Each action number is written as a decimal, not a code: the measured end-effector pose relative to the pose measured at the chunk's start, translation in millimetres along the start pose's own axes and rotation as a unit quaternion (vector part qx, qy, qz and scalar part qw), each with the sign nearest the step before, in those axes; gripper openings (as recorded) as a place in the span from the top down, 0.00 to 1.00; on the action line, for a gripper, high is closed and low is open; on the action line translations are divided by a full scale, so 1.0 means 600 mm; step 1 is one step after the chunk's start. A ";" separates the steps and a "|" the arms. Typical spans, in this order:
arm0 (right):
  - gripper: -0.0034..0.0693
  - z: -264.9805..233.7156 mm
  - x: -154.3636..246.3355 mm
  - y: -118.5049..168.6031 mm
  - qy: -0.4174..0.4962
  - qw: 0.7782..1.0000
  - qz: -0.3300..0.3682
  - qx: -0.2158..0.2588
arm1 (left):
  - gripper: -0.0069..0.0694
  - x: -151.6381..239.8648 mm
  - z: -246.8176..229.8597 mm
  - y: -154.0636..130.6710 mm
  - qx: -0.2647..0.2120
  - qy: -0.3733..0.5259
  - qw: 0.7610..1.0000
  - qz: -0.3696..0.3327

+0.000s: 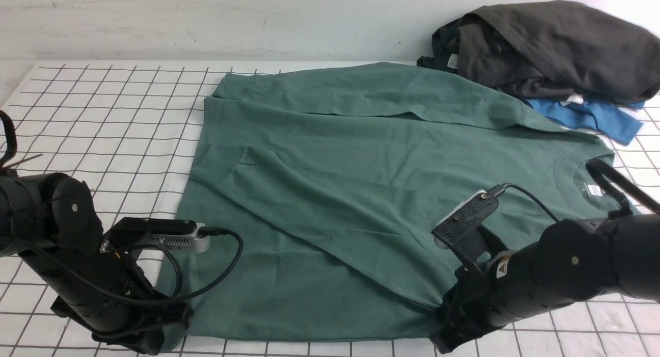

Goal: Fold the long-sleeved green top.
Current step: Use the left arm to clamp the cuff farthest from it

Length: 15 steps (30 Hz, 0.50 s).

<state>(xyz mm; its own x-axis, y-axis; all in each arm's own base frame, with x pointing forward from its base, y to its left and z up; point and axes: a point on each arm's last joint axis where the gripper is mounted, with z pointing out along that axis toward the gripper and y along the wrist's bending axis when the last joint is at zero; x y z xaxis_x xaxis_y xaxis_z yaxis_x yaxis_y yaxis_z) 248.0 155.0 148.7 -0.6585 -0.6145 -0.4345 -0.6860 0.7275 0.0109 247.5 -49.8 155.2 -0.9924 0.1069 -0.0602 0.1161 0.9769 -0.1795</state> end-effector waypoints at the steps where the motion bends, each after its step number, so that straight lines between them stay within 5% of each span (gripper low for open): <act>1: 0.94 -0.004 0.002 0.002 0.006 1.000 -0.002 -0.004 | 0.89 0.001 0.000 0.000 -0.002 0.002 1.000 0.002; 15: 0.94 -0.057 0.021 0.023 0.070 0.996 -0.018 -0.056 | 0.91 0.042 -0.046 -0.002 -0.015 0.066 0.997 0.036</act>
<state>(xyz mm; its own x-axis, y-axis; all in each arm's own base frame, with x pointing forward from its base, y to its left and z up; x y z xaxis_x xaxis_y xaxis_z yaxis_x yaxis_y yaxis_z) 219.8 146.6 173.8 -0.6635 -0.6821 -0.3075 -0.7355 0.6700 0.1006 221.2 -43.3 181.3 -0.9783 0.1990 0.0584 0.1885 0.9706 -0.1498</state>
